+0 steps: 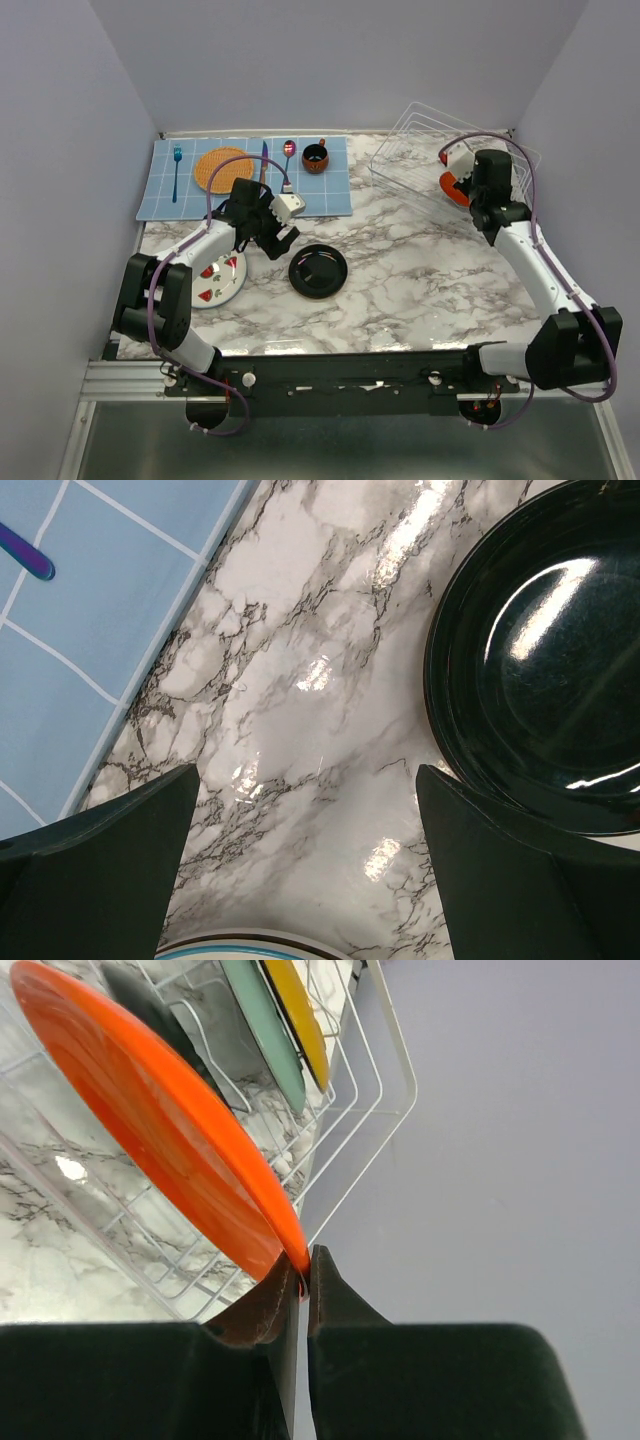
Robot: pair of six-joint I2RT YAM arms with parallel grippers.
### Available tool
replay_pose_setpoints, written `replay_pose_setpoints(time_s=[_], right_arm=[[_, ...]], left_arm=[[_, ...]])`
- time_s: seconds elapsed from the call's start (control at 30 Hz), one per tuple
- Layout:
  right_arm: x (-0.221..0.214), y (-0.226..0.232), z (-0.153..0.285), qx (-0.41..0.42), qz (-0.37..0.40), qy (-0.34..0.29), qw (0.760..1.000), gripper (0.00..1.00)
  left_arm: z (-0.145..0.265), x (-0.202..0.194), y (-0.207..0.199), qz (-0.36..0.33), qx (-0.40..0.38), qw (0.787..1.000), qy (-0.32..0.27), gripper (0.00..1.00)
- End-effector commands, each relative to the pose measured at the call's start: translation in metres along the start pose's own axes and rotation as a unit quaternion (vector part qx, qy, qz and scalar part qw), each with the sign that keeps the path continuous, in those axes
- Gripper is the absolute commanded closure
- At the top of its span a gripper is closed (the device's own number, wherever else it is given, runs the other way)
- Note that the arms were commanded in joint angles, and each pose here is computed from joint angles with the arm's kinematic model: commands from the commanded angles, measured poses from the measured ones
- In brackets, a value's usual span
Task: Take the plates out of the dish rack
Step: Unload the plate from the dish rack, then place the plate at the center of the board.
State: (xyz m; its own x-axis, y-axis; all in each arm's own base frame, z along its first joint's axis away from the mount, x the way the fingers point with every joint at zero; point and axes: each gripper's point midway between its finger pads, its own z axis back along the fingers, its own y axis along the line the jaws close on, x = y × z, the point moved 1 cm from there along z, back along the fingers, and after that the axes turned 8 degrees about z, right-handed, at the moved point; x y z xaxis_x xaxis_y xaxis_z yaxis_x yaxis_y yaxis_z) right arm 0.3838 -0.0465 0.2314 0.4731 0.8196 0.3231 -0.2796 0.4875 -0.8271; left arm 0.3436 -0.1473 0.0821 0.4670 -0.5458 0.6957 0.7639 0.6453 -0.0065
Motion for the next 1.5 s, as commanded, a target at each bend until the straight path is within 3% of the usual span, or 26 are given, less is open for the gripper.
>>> replay_pose_setpoints(time_s=[0.0,0.3,0.5,0.7,0.87,1.1,1.2,1.47], right_arm=[[0.018,-0.021,0.029,0.005,-0.033,-0.042,0.999,0.99],[0.04,-0.039,0.063,0.038,-0.083,-0.092,0.992,0.99],[0.062,-0.019,0.086,0.132,-0.125,-0.143,0.973,0.99],[0.081,0.057,0.1,0.32,-0.155,-0.184,0.916,0.99],[0.096,0.113,0.114,0.463,-0.161,-0.194,0.85,0.99],[0.107,0.165,0.113,0.505,-0.121,-0.182,0.835,0.99],[0.119,0.177,0.113,0.53,-0.126,-0.19,0.817,0.99],[0.158,0.207,0.123,0.623,-0.117,-0.177,0.753,0.99]], left_arm=[[-0.003,-0.005,-0.005,-0.003,-0.009,1.0,0.007,0.01],[-0.001,-0.002,-0.005,-0.004,-0.007,1.0,0.002,0.01],[0.002,0.001,-0.004,-0.006,-0.004,1.0,-0.001,0.01],[0.011,0.014,-0.002,-0.012,0.01,0.999,-0.029,0.01],[0.026,0.038,-0.013,-0.004,-0.029,0.996,-0.086,0.01],[0.045,0.061,-0.05,0.01,-0.166,0.979,-0.119,0.02],[0.049,0.066,-0.058,0.013,-0.195,0.973,-0.124,0.02],[0.055,0.065,-0.041,-0.001,-0.127,0.982,-0.137,0.02]])
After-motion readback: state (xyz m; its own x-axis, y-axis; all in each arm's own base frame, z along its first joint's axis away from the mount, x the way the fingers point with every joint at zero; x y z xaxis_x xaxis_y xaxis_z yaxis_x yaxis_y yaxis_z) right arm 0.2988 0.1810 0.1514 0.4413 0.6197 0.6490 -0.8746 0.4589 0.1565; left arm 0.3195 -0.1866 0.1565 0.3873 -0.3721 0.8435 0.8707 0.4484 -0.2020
